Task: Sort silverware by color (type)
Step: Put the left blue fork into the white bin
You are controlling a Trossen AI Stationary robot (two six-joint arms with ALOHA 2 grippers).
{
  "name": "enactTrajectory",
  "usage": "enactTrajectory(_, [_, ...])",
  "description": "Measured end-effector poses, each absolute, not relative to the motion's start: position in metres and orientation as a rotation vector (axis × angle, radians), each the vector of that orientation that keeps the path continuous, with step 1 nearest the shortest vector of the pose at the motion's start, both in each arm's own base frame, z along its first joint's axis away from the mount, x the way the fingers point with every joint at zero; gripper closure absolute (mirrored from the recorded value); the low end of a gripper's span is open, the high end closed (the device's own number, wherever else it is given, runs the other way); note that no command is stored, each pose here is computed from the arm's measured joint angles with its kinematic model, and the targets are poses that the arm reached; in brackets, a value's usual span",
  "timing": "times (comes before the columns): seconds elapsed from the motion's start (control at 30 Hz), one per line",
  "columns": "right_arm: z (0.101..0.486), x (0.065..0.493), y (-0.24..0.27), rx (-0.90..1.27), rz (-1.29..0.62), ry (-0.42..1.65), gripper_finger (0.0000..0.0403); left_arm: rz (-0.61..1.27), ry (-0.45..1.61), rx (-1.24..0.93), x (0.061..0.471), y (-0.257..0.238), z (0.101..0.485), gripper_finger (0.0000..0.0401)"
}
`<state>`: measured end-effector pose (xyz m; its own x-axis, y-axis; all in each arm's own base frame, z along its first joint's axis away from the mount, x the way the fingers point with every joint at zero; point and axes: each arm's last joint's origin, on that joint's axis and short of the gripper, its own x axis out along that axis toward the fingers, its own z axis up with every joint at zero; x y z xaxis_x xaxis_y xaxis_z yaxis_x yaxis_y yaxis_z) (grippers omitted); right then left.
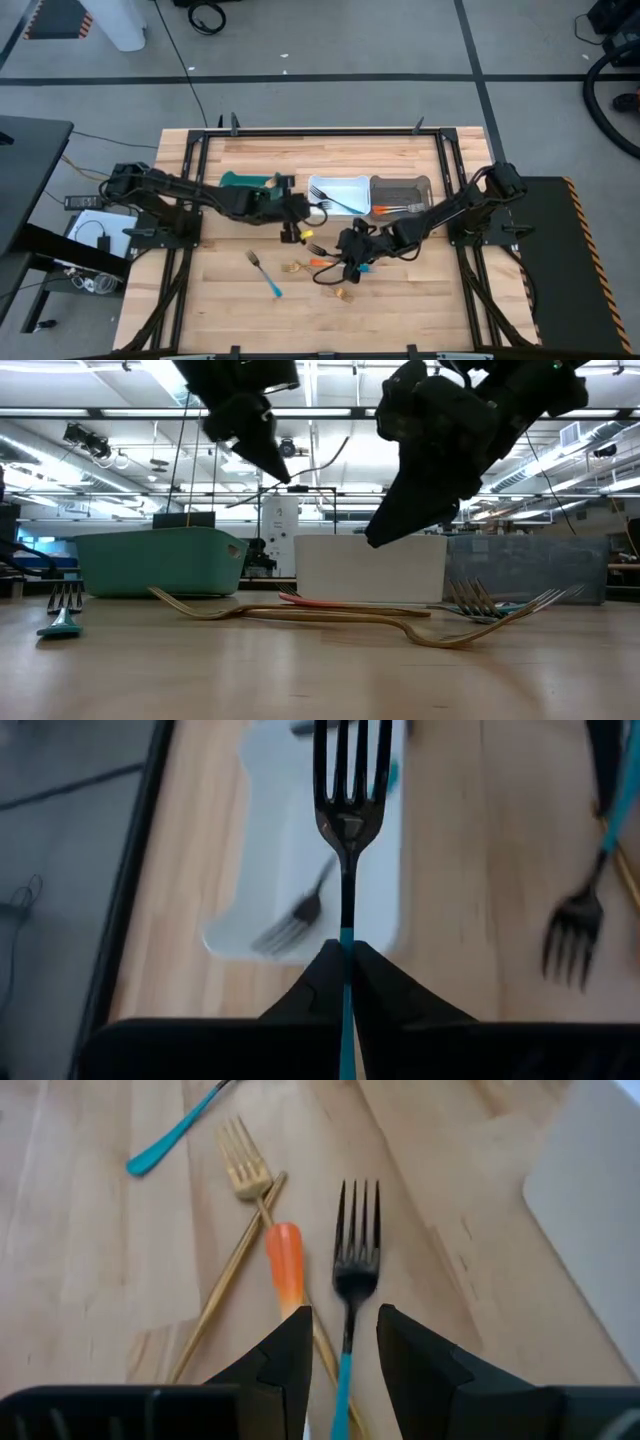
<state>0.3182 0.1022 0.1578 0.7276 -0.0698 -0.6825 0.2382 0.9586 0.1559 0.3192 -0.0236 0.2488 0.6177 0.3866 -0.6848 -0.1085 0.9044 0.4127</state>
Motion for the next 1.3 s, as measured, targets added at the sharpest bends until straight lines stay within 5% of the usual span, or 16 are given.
enactTrajectory(0.73, [0.19,0.265,0.135,0.242,-0.348,0.731,0.0282,0.256,0.478,0.144,0.369,0.034,0.23,0.0385])
enactTrajectory(1.3, [0.187,0.248,0.147,0.255,-0.46,0.7,0.0282,0.308,0.623,-0.018,0.378,0.066,0.178,0.0385])
